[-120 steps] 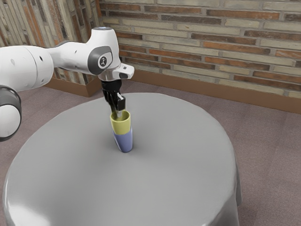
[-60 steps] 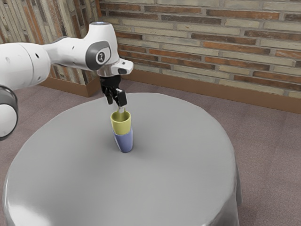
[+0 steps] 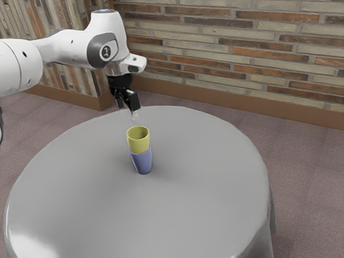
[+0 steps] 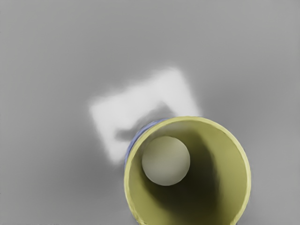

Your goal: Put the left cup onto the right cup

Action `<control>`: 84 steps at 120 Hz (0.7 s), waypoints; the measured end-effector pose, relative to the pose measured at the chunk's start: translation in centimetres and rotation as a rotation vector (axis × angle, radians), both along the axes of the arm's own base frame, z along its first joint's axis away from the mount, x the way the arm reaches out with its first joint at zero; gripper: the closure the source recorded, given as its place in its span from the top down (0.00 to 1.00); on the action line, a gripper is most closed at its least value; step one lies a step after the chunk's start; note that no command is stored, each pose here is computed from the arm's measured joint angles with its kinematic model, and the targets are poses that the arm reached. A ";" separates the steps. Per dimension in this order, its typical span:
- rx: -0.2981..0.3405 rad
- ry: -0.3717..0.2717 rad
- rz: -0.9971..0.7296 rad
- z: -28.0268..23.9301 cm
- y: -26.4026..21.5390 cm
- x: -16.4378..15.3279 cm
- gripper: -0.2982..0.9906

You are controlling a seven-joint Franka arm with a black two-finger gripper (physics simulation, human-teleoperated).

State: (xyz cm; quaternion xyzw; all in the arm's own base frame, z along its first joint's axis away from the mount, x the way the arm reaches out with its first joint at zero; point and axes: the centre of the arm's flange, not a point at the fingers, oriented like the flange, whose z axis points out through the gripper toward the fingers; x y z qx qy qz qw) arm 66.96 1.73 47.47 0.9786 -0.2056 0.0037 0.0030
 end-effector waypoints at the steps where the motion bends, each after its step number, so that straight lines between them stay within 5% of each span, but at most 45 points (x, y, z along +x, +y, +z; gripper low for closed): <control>1: 0.000 -0.001 0.000 0.1 0.0 -0.1 0.77; 84: 0.005 -0.020 0.162 12.9 -0.4 -7.8 0.77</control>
